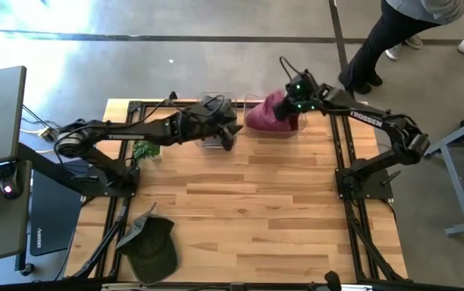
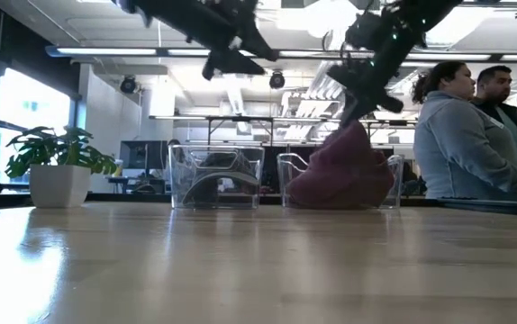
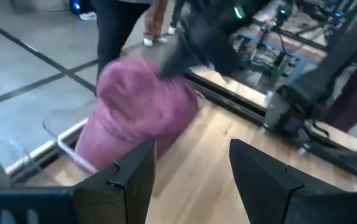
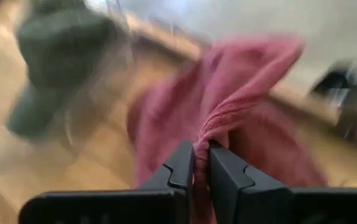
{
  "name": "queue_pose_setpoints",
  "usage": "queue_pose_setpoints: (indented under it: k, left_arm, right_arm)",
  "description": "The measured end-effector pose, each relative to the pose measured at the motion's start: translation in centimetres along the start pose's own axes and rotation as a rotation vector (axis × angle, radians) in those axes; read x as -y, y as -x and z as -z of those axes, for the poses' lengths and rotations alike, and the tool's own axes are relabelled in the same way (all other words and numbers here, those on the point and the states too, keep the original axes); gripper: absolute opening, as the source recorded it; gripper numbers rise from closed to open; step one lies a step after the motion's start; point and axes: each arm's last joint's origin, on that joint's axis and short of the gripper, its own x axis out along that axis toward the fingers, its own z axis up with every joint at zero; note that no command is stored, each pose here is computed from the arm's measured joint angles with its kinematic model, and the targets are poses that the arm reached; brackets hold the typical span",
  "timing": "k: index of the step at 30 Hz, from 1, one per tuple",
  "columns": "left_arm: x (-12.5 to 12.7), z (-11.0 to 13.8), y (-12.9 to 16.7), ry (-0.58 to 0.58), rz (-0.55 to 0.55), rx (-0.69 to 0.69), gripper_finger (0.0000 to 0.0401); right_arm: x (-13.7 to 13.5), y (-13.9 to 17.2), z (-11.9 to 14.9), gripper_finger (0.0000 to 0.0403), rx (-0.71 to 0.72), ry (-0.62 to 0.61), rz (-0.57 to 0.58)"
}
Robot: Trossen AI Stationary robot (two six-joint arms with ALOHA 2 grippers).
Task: Pick & Place hat
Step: Put the red cap into the right transparent bin
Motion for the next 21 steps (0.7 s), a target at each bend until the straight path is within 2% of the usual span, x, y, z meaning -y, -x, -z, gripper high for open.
queue_pose_setpoints:
  k: [4,7,9,13,17,21]
  left_arm:
    - [-1.7,-0.6,-2.7,-0.007,-0.04,-0.034,0.0198]
    - [-3.1,-1.7,-4.9,-0.035,-0.045,-0.025,0.0198]
    - [-4.2,-1.4,-6.5,-0.06,-0.073,-0.073,0.0198]
    - [-5.6,-0.3,-9.5,-0.089,-0.092,-0.146,0.0198]
    - [-6.4,-0.4,-11.2,-0.096,-0.075,-0.155,0.0198]
    - [-6.6,0.7,-12.5,-0.112,-0.064,-0.194,0.0198]
  right_arm:
    - [0.4,-1.2,2.5,0.0024,-0.113,-0.088,-0.057]
    - [-0.2,-0.9,3.5,0.0029,-0.104,-0.131,-0.091]
    - [-0.3,-0.6,3.9,0.0032,-0.104,-0.145,-0.075]
    - [-0.3,-0.1,3.6,0.0034,-0.075,-0.159,-0.058]
    - [-0.1,0.0,3.6,0.0037,-0.118,-0.173,-0.073]
    - [1.1,0.7,2.8,0.0074,-0.159,-0.18,-0.053]
